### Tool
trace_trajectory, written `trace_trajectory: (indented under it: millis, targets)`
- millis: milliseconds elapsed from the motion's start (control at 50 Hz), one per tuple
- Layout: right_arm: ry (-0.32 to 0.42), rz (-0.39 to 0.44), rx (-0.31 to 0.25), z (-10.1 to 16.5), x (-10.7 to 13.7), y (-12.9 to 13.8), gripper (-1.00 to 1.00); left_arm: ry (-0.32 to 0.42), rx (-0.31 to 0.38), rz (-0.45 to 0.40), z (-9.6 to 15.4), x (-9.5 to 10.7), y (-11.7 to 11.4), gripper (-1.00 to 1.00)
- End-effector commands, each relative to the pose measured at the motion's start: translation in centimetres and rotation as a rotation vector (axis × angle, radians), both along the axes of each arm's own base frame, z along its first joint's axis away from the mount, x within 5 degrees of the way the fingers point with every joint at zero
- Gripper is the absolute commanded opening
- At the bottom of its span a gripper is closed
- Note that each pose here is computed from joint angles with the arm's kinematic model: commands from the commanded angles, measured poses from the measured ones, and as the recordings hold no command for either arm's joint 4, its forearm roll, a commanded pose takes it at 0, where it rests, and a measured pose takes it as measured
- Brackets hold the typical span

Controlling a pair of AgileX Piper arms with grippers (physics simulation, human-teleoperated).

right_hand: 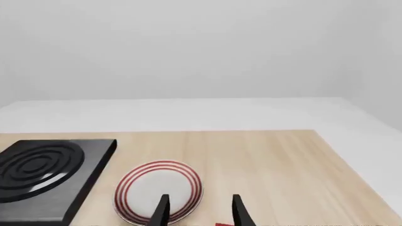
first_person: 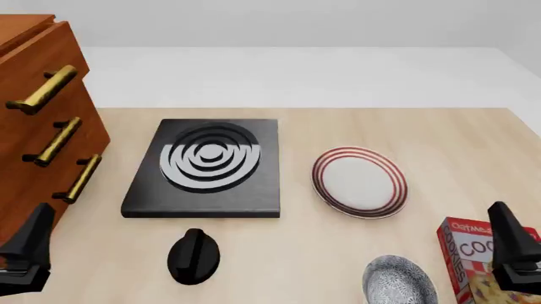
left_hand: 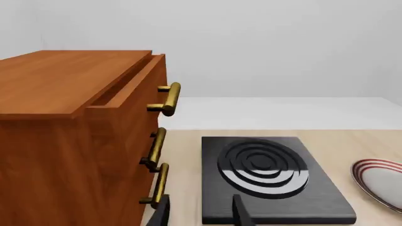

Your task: Pick the akita bowl on the ramekin and place it on the plate.

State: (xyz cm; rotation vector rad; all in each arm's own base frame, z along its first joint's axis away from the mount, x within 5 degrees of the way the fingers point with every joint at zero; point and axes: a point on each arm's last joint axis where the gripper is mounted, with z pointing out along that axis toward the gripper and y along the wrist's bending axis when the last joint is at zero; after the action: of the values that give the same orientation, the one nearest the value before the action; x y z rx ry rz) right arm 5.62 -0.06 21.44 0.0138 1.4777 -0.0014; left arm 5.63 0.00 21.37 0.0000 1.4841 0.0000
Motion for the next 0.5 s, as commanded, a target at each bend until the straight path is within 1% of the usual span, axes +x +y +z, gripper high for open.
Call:
trace_trajectory:
  millis: [20, 60, 80, 120, 180, 200, 220, 240, 280, 340, 380, 400, 440, 500]
  targets:
    - [0.025, 0.016, 0.005, 0.0, 0.1, 0.1, 1.0, 0.001, 0.0, 0.0, 0.1, 0.0, 0.0, 1.0]
    - [0.031, 0.027, 0.012, 0.1, 0.1, 0.1, 1.0, 0.001, 0.0, 0.0, 0.1, 0.0, 0.0, 1.0]
    - [0.064, 0.051, -0.008, -0.1, 0.6, 0.3, 1.0, 0.001, 0.0, 0.0, 0.1, 0.0, 0.0, 1.0]
    - [0.057, 0.045, 0.001, 0.0, 0.5, 0.3, 1.0, 0.001, 0.0, 0.0, 0.1, 0.0, 0.0, 1.0]
    - [0.063, 0.044, -0.002, 0.5, 0.5, 0.3, 1.0, 0.001, 0.0, 0.0, 0.1, 0.0, 0.0, 1.0]
    - [0.057, 0.043, 0.025, 0.8, 0.4, 0.2, 1.0, 0.001, 0.0, 0.0, 0.1, 0.0, 0.0, 1.0]
    - [0.06, 0.048, 0.068, 0.9, 0.4, 0.3, 1.0, 0.001, 0.0, 0.0, 0.1, 0.0, 0.0, 1.0]
    - [0.066, 0.042, 0.067, 1.0, 0.4, 0.2, 1.0, 0.001, 0.0, 0.0, 0.1, 0.0, 0.0, 1.0]
    - [0.083, 0.051, 0.039, 1.4, 0.4, 0.3, 1.0, 0.001, 0.0, 0.0, 0.1, 0.0, 0.0, 1.0]
    - [0.101, 0.06, 0.034, 2.0, 0.3, 0.3, 1.0, 0.001, 0.0, 0.0, 0.1, 0.0, 0.0, 1.0]
    - [0.105, 0.082, 0.007, 2.3, 0.3, 0.5, 1.0, 0.001, 0.0, 0.0, 0.1, 0.0, 0.0, 1.0]
    - [0.122, 0.082, -0.007, 2.4, 0.5, 0.5, 1.0, 0.001, 0.0, 0.0, 0.1, 0.0, 0.0, 1.0]
    - [0.117, 0.084, 0.006, 2.6, 0.4, 0.5, 1.0, 0.001, 0.0, 0.0, 0.1, 0.0, 0.0, 1.0]
    - [0.126, 0.088, -0.003, 3.1, 0.4, 0.5, 1.0, 0.001, 0.0, 0.0, 0.1, 0.0, 0.0, 1.0]
